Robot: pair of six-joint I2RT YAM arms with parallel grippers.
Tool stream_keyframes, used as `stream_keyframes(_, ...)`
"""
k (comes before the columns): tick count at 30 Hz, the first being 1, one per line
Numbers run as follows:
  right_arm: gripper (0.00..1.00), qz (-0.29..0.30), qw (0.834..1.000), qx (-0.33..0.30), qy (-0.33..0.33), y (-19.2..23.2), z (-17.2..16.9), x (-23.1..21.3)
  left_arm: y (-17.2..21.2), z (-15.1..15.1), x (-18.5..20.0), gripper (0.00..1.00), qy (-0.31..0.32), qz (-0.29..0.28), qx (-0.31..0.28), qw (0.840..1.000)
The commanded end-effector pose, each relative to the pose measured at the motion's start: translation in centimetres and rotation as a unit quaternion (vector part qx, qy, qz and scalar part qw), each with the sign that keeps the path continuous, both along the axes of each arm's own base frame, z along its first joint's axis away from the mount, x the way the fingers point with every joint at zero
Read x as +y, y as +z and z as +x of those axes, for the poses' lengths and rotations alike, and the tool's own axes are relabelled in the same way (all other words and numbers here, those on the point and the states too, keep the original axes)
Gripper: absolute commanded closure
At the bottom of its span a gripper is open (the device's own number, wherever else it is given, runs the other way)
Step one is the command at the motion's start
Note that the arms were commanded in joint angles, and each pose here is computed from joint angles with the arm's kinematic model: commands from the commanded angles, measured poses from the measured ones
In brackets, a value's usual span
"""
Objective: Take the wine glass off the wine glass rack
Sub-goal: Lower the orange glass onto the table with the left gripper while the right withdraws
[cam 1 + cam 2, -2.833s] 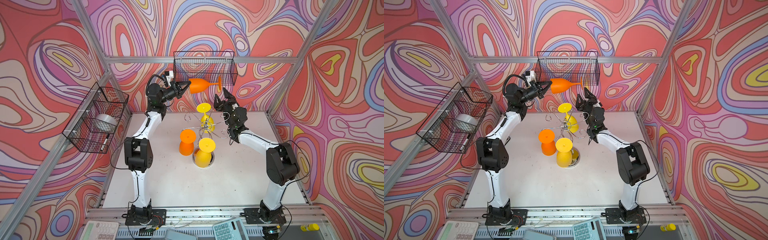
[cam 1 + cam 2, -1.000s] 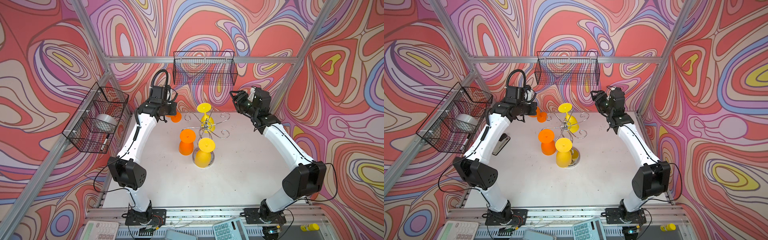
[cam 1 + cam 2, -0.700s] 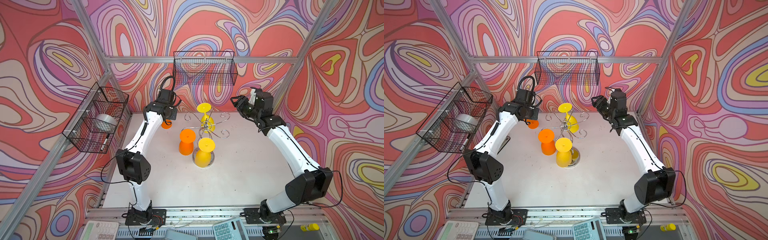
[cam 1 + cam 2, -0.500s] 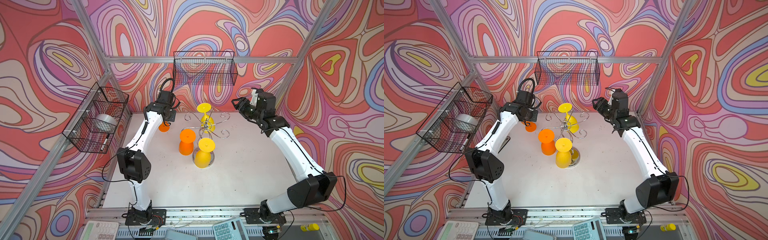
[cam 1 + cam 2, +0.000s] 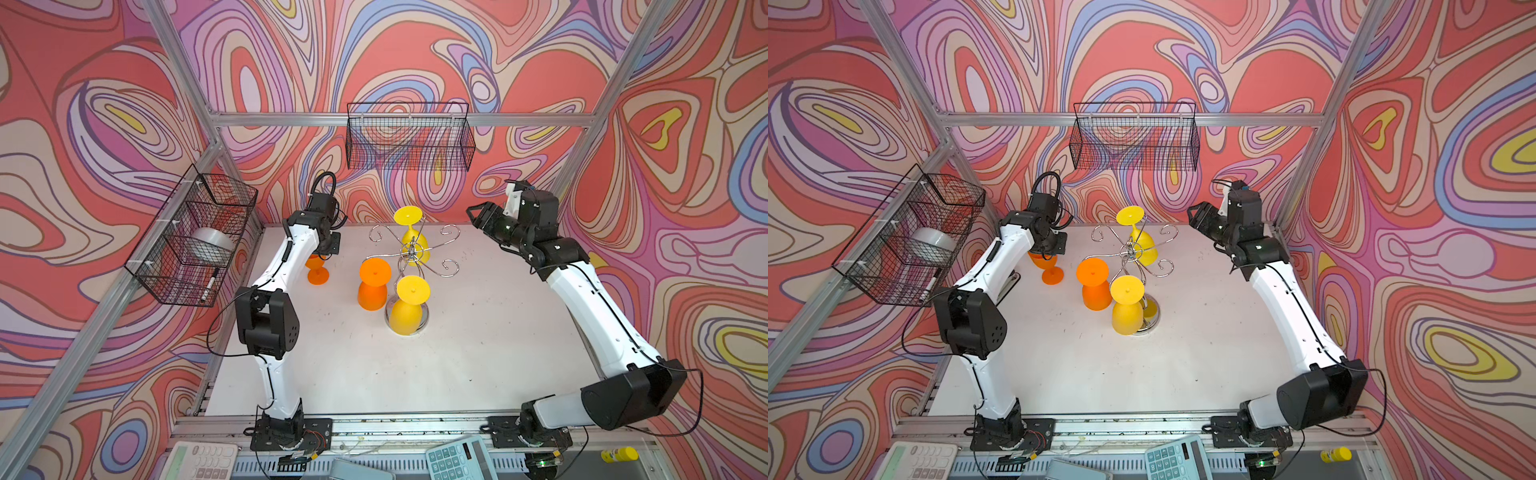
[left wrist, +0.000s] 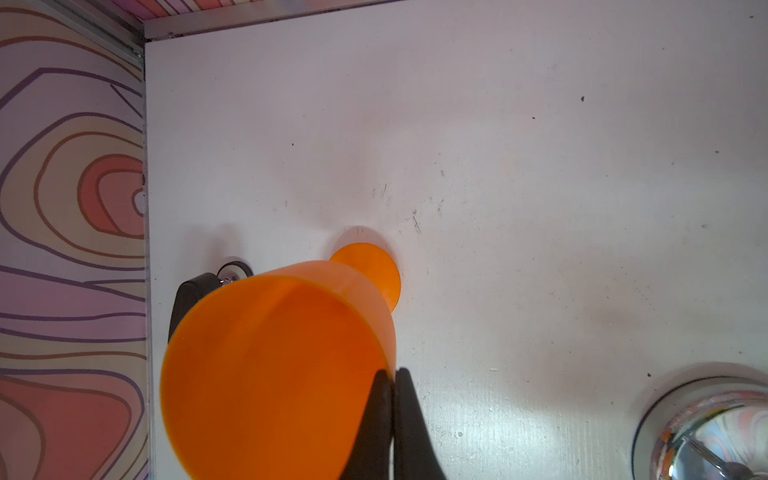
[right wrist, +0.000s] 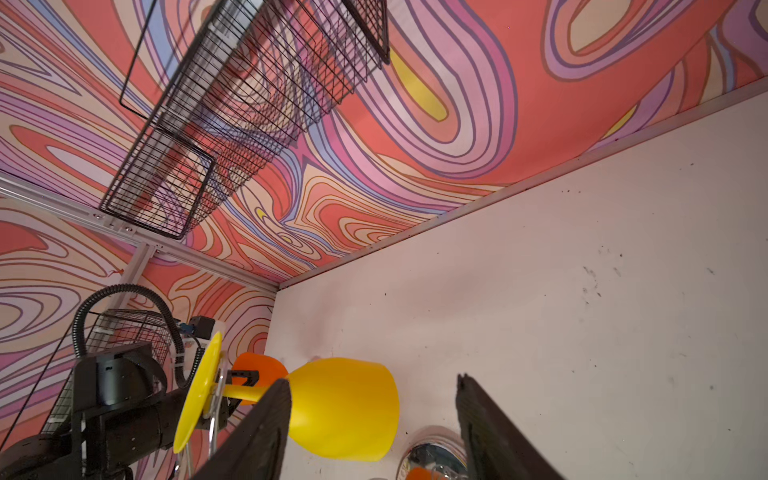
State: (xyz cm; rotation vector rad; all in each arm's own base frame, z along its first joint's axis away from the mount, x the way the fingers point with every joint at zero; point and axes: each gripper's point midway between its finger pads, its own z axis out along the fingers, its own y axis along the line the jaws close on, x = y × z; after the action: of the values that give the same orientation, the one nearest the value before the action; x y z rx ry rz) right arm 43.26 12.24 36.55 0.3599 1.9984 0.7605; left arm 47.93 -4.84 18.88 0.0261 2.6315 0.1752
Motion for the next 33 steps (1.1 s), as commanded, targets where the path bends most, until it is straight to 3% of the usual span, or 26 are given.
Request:
stream_keyframes(1,0.33,-0.023,1.0,0.006,-0.002,-0.8,-0.6,-0.5,-1.6,-0.5,0.4,1.0,0.011,-0.003,0.024,1.0)
stream_keyframes(20,0.32,-0.034,0.999,0.005,0.007,-1.0,-0.8,-0.5,-2.2,-0.2,1.2,1.0,0.023,0.003,0.029,0.999)
stream_keyframes(28,0.28,-0.036,0.999,0.003,0.008,-1.1,-0.8,-0.4,1.3,1.1,1.3,0.49,0.026,0.004,-0.014,1.0)
stream_keyframes(33,0.25,-0.038,0.999,-0.001,0.009,-0.8,-0.8,-0.5,4.4,2.3,1.6,0.34,0.028,0.012,-0.046,0.998)
